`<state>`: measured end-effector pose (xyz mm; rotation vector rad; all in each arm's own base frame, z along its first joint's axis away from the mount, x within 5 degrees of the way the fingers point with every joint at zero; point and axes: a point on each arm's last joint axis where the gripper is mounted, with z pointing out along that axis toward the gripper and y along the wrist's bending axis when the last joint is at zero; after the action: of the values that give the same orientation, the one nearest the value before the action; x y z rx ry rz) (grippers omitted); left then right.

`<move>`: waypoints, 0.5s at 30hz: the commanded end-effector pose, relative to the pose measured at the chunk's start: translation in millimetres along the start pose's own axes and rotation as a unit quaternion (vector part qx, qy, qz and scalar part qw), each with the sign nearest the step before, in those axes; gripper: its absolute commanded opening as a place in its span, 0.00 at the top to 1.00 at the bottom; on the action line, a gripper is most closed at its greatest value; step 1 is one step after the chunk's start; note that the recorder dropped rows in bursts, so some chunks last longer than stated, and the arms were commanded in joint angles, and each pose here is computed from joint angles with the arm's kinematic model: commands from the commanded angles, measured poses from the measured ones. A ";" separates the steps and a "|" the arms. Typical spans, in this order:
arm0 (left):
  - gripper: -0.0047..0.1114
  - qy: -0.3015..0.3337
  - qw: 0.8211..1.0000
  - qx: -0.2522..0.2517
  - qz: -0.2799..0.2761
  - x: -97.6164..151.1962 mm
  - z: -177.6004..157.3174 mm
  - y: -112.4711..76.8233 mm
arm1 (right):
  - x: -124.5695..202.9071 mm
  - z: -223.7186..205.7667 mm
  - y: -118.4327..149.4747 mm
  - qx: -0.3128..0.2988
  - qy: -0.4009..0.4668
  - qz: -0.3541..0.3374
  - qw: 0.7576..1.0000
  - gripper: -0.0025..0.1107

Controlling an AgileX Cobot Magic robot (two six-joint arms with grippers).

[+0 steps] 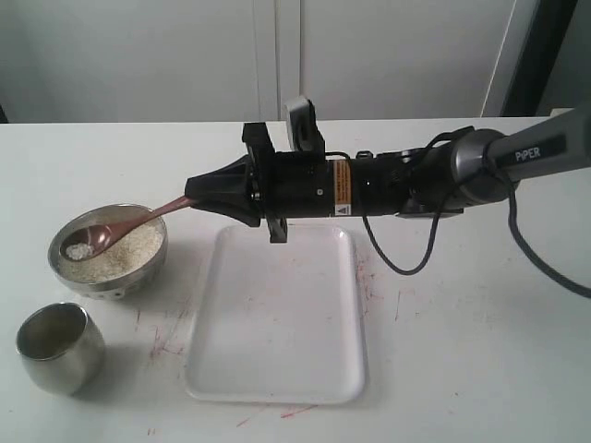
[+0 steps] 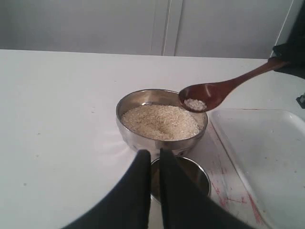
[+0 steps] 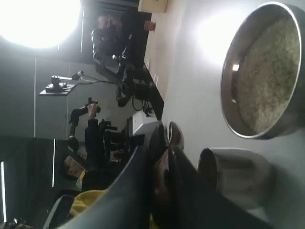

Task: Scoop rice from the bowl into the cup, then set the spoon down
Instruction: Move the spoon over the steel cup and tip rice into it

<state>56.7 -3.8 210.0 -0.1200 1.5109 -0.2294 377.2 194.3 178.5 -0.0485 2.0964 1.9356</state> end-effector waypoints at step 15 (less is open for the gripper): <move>0.84 -0.002 1.000 0.001 -0.005 -1.1 -0.4 -0.3 | 23.5 21.1 5.2 -0.006 0.061 -0.028 0.998 0.98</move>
<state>56.7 -3.8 210.0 -0.1200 1.5109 -0.2294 360.5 216.4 174.9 -0.1856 2.1537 1.9502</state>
